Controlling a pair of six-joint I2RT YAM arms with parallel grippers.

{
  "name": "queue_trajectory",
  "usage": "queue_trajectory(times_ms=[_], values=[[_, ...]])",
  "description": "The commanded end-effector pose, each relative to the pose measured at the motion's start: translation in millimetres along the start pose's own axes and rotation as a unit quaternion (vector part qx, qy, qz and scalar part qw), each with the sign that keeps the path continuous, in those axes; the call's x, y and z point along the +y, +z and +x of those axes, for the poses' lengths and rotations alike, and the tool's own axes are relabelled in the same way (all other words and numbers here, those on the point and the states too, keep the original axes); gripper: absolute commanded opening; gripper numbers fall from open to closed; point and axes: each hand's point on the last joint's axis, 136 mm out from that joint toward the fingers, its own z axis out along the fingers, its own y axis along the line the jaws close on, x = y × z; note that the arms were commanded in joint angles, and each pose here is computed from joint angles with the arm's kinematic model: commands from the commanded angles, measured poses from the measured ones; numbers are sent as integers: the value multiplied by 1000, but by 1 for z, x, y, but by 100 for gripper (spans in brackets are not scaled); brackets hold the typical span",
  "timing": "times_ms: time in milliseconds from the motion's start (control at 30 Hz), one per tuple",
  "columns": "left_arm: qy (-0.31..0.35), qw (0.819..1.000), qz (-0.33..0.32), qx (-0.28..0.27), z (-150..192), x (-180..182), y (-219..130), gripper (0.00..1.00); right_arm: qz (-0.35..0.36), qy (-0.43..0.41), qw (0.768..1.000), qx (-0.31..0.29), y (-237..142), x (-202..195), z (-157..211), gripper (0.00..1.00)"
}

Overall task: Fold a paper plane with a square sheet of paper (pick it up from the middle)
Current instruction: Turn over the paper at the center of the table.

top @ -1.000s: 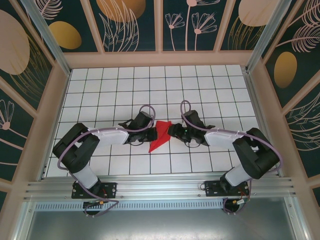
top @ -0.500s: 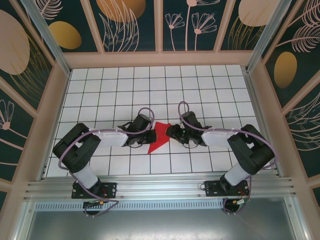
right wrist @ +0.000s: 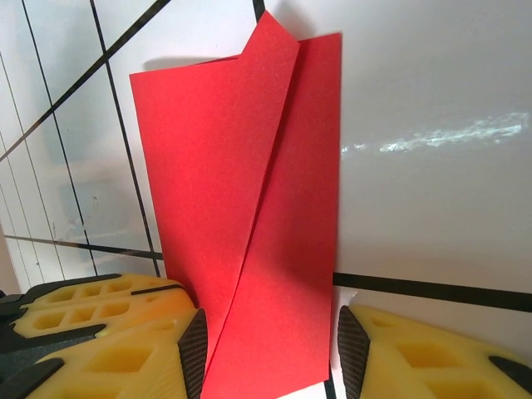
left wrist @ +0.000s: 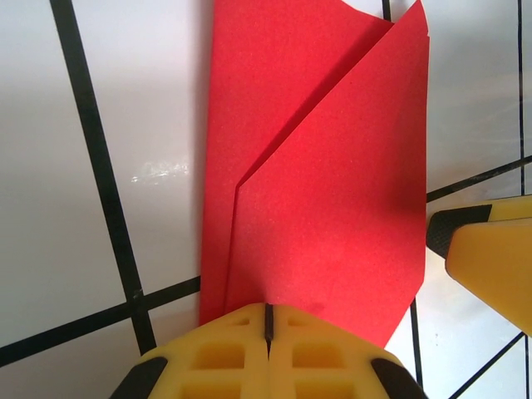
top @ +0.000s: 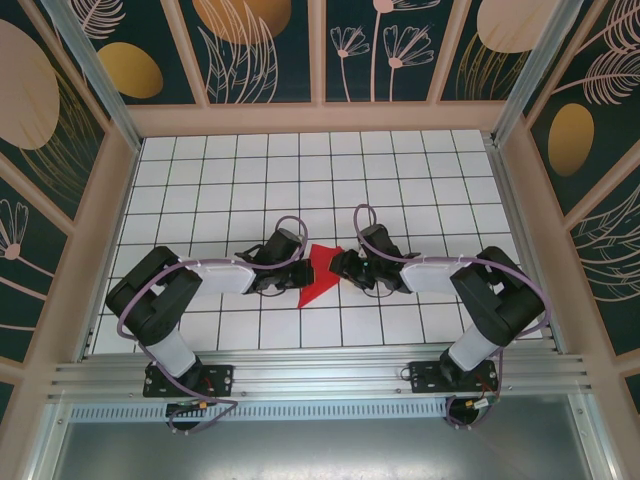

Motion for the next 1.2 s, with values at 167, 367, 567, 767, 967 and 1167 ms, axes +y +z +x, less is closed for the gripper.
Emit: queue_trajectory(times_ms=[167,367,567,767,967,1167], values=[[-19,1000,5,17,12,5,1,6,-20,16,1000,-2,5,6,1,49],[-24,999,9,21,16,7,2,6,-41,16,999,-1,5,12,1,49],[-26,999,12,19,16,5,1,6,-43,14,999,-3,4,13,1,49],[-29,999,24,19,15,1,0,6,-73,11,997,8,8,20,4,49],[-32,999,26,16,15,0,-2,6,-86,5,996,3,12,25,-2,42],[-32,999,31,16,15,-2,-4,6,-89,-8,996,6,19,27,-6,32]])
